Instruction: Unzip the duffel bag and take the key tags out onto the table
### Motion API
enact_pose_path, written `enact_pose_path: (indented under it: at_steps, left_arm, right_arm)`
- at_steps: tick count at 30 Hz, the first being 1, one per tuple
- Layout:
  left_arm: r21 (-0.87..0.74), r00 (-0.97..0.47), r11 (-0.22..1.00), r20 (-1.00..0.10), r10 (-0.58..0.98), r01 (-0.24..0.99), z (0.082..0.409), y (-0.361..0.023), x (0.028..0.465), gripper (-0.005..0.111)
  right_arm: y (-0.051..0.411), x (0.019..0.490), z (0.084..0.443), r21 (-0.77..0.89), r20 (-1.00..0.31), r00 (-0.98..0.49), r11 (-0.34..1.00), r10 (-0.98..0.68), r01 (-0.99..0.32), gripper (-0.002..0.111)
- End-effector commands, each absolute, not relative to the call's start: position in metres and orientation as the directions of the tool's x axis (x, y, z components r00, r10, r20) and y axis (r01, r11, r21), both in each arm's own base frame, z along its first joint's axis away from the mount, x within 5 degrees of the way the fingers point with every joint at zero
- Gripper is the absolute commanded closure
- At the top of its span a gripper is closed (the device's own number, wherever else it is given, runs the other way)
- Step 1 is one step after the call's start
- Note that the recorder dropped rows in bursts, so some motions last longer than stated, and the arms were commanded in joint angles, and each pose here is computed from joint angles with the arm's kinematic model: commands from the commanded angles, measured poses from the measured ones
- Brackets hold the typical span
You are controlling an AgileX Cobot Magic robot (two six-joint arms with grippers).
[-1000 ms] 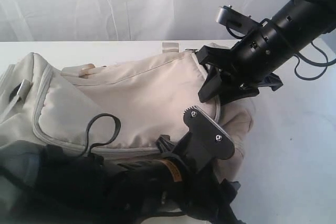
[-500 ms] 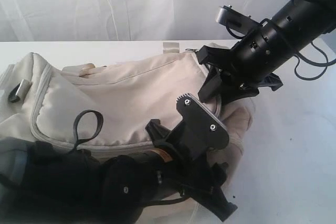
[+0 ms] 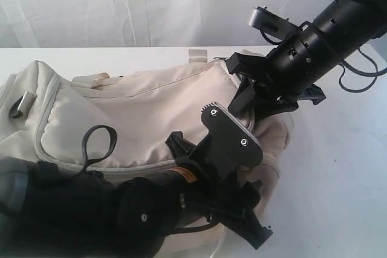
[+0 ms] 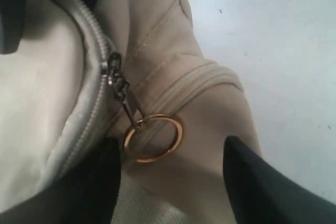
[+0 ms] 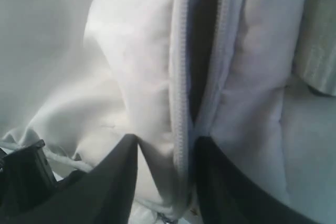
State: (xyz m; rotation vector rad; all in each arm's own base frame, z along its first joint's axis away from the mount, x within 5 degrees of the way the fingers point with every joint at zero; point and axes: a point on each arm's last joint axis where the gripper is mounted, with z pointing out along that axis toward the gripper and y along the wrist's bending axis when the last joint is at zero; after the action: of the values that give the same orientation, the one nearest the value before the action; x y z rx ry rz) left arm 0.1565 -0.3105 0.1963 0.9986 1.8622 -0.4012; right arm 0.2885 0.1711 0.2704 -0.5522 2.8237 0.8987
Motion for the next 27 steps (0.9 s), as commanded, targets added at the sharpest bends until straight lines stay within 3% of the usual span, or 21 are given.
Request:
enact_pose_path:
  at_steps: [1,7,15,17,24,27]
  left_arm:
    - [0.054,-0.284,0.66,-0.874,0.394,0.749,0.192,-0.313,0.157,0.045]
    - [-0.01,-0.315,0.71,-0.9,0.3,0.704,0.194,-0.319,0.163,0.045]
    - [-0.036,-0.335,0.692,-0.892,0.303,0.721,0.191,-0.338,0.167,0.048]
    - [-0.045,-0.346,0.682,-0.885,0.311,0.73,0.191,-0.339,0.166,0.056]
    - [-0.05,-0.348,0.678,-0.884,0.312,0.733,0.194,-0.339,0.165,0.102]
    - [-0.061,-0.351,0.66,-0.881,0.317,0.749,0.202,-0.337,0.162,0.107]
  right_arm:
    - [0.17,0.288,0.269,0.538,-0.222,-0.923,0.75,-0.314,-0.384,0.073]
    - [0.17,0.288,0.269,0.538,-0.222,-0.923,0.75,-0.314,-0.384,0.073]
    - [0.17,0.288,0.269,0.538,-0.222,-0.923,0.75,-0.314,-0.384,0.073]
    - [0.17,0.288,0.269,0.538,-0.222,-0.923,0.75,-0.314,-0.384,0.073]
    - [0.17,0.288,0.269,0.537,-0.222,-0.923,0.751,-0.315,-0.385,0.073]
    - [0.17,0.288,0.269,0.537,-0.222,-0.923,0.751,-0.315,-0.385,0.073]
